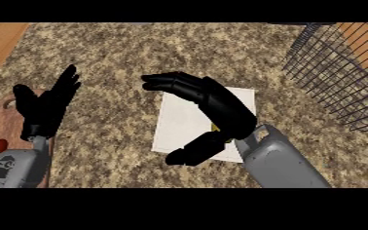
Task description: Pick the lemon from the placemat and place it in the basket
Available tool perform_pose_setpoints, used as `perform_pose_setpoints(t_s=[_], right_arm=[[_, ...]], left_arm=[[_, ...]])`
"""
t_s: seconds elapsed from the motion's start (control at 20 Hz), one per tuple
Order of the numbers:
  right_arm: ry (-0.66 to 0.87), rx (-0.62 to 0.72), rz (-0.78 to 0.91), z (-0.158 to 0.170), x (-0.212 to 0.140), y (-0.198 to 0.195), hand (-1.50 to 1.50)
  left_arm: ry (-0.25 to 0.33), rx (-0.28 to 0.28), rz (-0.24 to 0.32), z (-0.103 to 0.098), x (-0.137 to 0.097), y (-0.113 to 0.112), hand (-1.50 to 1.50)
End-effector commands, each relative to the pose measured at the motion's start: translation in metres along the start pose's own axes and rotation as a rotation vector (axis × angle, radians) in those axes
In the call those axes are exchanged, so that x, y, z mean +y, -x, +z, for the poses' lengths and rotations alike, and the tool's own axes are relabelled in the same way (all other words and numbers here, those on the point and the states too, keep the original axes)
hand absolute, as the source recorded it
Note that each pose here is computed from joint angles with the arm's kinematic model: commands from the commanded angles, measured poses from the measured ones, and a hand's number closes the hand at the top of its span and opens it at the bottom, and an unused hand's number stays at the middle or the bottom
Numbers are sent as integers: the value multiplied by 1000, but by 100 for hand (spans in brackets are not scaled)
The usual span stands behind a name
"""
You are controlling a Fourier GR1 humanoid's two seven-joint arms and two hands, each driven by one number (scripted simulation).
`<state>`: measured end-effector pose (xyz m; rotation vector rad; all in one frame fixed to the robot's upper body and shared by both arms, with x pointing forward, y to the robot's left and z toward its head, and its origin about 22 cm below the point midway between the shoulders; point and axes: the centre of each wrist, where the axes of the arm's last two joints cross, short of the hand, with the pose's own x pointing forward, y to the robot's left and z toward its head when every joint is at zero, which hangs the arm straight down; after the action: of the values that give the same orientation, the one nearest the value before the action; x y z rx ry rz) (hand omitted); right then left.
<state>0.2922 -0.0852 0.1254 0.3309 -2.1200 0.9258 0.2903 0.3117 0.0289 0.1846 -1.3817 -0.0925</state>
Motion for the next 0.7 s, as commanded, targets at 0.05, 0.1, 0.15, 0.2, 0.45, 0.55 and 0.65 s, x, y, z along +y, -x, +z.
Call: perform_pose_setpoints(t_s=[0.05, 0.1, 0.15, 0.2, 0.45, 0.55, 0.65], right_arm=[[-103, 208, 148, -19, -1, -36, -150], [-131, 244, 228, -25, -24, -47, -150], [-133, 286, 312, -36, -32, -53, -150], [-147, 342, 393, -31, -40, -55, -150], [-77, 557, 694, -59, -97, -84, -150], [-101, 605, 683, -63, -110, -107, -150], [-200, 657, 664, -68, -118, -110, -150]], left_arm=[[-9, 4, 14, 8, 9, 1, 0], [-24, 20, 6, 6, 18, 7, 0], [-30, 1, 0, 3, 7, 14, 0], [-39, 17, 3, 2, 14, -3, 0], [-26, 7, -9, -4, 13, -13, 0], [-13, 22, 16, 1, 16, -6, 0], [-30, 19, 13, 4, 8, 0, 0]])
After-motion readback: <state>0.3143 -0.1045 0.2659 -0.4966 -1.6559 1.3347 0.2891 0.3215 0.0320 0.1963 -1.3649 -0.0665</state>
